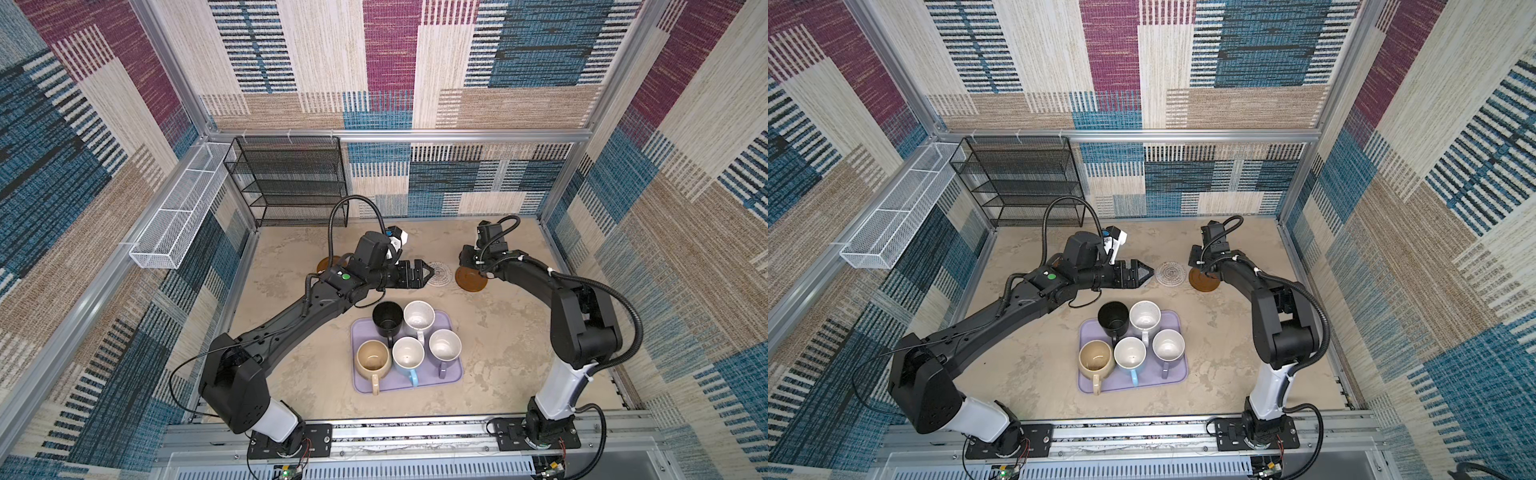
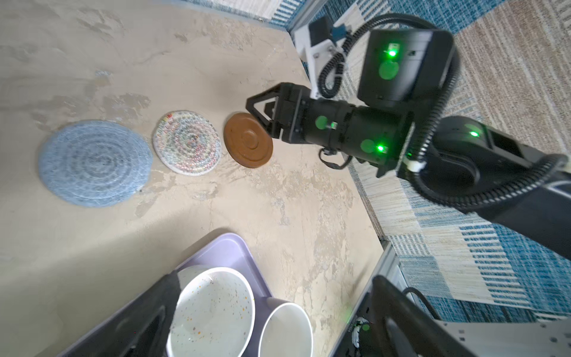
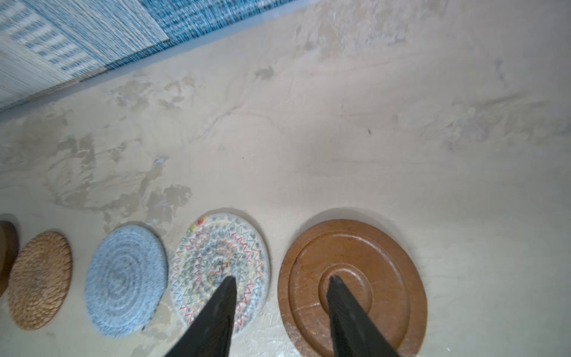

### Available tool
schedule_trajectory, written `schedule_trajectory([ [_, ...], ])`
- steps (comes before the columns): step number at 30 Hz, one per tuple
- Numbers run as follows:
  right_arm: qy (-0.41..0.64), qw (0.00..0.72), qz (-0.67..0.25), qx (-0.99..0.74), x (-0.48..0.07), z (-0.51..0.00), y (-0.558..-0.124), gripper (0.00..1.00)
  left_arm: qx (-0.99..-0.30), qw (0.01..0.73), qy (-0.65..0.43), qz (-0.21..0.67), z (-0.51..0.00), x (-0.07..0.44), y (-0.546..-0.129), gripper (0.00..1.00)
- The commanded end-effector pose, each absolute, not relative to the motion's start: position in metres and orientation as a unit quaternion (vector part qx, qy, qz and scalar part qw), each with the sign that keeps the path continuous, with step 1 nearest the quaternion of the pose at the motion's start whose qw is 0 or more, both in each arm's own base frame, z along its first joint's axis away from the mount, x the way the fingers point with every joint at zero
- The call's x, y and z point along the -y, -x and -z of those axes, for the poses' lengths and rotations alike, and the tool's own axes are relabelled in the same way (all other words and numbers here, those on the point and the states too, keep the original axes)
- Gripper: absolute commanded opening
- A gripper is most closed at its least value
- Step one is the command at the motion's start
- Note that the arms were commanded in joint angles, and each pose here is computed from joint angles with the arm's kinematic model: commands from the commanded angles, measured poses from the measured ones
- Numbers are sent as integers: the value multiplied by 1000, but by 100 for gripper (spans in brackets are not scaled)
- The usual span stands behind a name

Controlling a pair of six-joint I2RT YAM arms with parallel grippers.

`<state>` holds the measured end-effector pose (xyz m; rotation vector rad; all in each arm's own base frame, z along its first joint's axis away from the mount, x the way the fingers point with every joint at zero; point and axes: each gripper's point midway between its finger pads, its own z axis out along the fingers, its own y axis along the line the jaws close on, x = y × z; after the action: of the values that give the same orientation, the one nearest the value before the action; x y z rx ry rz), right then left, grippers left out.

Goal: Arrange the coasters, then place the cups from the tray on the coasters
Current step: 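Slide the large brown coaster with the right gripper beside the multicolour coaster, then lift the right gripper away while the left gripper moves over the black mug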

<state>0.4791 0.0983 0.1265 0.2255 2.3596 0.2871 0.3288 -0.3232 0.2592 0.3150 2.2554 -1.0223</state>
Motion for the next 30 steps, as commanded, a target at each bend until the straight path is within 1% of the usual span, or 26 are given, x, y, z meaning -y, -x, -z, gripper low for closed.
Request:
schedule_trajectory([
  [1, -65, 393, -135, -907, -104, -150, -466, 55, -865, 336, -124, 352, -261, 306, -326, 100],
  [5, -30, 419, -197, -886, -120, -178, -435, 65, -867, 353, -110, 335, -266, 286, -315, 100],
  [6, -22, 428, -209, -879, -122, -189, -428, 78, -868, 355, -107, 330, -265, 280, -311, 100],
  [8, -8, 434, -222, -873, -125, -199, -416, 98, -870, 359, -100, 321, -266, 269, -303, 100],
  [12, 13, 439, -249, -863, -132, -210, -397, 100, -878, 363, -73, 304, -263, 247, -290, 100],
  [16, 62, 451, -317, -832, -151, -226, -365, 96, -889, 361, -47, 279, -251, 225, -279, 100],
  [20, 82, 467, -317, -821, -149, -227, -341, 96, -895, 341, -19, 285, -237, 214, -266, 100],
  [22, 90, 477, -328, -810, -151, -229, -335, 96, -892, 344, -15, 291, -229, 211, -264, 100],
  [24, 101, 471, -343, -807, -156, -227, -330, 96, -892, 336, -17, 303, -222, 212, -261, 100],
  [30, 107, 475, -348, -801, -159, -225, -331, 95, -909, 308, -8, 282, -200, 203, -252, 100],
])
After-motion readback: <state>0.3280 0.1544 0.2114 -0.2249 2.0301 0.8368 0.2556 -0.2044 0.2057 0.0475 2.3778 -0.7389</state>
